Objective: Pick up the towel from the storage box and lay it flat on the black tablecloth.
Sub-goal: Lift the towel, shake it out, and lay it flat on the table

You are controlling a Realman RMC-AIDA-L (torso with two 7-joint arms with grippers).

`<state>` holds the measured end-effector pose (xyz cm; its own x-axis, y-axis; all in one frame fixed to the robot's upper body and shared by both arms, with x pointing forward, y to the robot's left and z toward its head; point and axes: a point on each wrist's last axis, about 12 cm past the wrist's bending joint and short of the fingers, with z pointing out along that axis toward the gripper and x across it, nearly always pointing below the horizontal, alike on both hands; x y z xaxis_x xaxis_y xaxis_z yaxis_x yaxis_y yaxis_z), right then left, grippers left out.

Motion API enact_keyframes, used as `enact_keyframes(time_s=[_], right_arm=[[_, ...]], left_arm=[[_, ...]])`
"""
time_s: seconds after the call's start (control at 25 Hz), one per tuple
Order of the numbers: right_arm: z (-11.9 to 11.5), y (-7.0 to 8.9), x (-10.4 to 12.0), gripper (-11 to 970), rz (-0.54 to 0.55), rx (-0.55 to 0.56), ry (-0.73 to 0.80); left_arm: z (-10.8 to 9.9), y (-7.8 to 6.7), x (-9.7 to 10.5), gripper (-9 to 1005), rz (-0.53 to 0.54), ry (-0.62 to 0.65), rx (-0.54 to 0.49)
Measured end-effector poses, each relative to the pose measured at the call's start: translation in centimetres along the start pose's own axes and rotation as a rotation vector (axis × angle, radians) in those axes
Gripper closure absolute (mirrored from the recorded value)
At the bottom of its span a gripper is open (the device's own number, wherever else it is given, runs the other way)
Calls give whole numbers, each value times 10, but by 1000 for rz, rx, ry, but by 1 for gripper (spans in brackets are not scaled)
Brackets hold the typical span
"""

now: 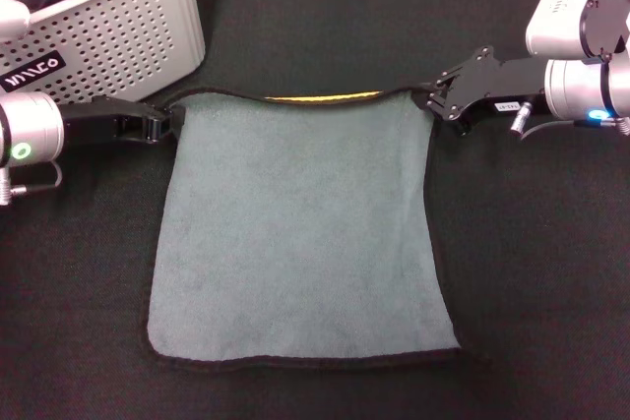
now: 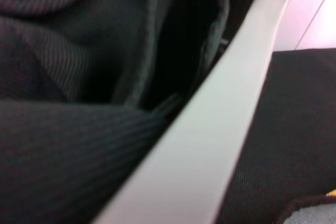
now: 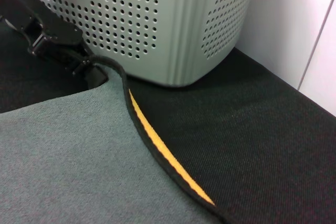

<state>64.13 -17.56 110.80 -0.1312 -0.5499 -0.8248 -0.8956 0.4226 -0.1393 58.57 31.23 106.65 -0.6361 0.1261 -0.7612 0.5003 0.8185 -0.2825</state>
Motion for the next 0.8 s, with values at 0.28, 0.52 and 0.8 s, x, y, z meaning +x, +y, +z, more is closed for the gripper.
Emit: enact_keyframes(time_s=[0.28, 0.52, 0.8], right_arm=[[1, -1, -1, 821, -3, 4, 0], [1, 0, 1, 819, 5, 1, 3], [0, 1, 4, 817, 31, 6, -2]], left_arm=[[3, -2, 2, 929, 2, 8, -6], [3, -2, 2, 925, 2, 8, -6], [4, -3, 8, 921, -21, 16, 3]])
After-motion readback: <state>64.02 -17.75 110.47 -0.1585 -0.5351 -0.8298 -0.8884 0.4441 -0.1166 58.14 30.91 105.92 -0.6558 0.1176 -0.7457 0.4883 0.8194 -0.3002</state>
